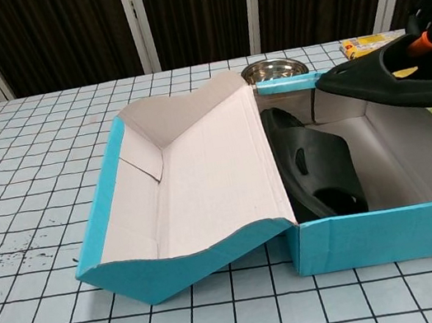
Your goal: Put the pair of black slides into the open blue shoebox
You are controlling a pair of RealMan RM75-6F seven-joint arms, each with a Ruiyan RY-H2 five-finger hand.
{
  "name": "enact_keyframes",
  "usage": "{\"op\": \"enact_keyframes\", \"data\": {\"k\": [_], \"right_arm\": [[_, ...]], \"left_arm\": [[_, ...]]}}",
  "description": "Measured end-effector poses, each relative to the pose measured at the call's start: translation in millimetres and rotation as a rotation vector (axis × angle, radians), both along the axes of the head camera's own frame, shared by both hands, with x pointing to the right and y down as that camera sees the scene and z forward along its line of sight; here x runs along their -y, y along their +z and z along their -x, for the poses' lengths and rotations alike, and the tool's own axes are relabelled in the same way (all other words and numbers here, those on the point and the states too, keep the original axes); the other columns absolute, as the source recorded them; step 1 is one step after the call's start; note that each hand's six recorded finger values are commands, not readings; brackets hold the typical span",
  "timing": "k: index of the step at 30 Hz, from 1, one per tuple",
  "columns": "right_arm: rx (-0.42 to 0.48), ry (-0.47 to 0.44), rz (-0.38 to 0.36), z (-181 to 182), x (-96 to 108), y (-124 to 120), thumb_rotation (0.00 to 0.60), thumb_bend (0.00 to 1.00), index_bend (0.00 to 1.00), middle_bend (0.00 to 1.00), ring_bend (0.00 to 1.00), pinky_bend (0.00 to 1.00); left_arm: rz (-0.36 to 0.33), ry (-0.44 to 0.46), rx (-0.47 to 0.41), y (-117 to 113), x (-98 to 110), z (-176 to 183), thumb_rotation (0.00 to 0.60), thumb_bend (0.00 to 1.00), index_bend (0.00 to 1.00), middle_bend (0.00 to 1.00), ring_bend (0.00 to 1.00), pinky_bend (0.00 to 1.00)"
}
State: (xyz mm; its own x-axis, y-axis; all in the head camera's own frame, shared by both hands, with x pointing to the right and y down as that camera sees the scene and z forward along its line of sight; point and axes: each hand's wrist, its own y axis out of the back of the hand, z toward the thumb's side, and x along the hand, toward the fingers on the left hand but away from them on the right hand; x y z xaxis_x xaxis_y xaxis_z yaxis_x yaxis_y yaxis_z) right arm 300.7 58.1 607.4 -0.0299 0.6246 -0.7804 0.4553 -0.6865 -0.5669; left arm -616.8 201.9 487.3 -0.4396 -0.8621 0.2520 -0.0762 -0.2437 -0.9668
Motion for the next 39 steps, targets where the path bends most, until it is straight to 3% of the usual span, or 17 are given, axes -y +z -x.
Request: {"op": "enact_keyframes", "data": {"k": [15, 28, 39], "right_arm": [[-0.025, 0.012, 0.030, 8.8, -14.0, 28.6, 0.600, 0.57, 0.65, 0.57, 0.24, 0.00], [-0.131, -0.053, -0.094, 8.7, -26.2, 55.9, 0.600, 0.58, 0.66, 0.57, 0.24, 0.00], [-0.224, -0.156, -0.131, 8.1, -48.0, 74.7, 0.600, 0.58, 0.67, 0.57, 0.24, 0.00]], "left_arm": [[-0.008, -0.006, -0.006, -2.1, -1.0, 2.1, 0.600, 0.81, 0.17, 0.05, 0.00, 0.05], [-0.009, -0.008, -0.004, -3.0, -1.3, 2.6, 0.600, 0.81, 0.17, 0.05, 0.00, 0.05], [-0.006, -0.011, -0.004, -2.1, -1.0, 2.3, 0.600, 0.81, 0.17, 0.05, 0.00, 0.05]]}}
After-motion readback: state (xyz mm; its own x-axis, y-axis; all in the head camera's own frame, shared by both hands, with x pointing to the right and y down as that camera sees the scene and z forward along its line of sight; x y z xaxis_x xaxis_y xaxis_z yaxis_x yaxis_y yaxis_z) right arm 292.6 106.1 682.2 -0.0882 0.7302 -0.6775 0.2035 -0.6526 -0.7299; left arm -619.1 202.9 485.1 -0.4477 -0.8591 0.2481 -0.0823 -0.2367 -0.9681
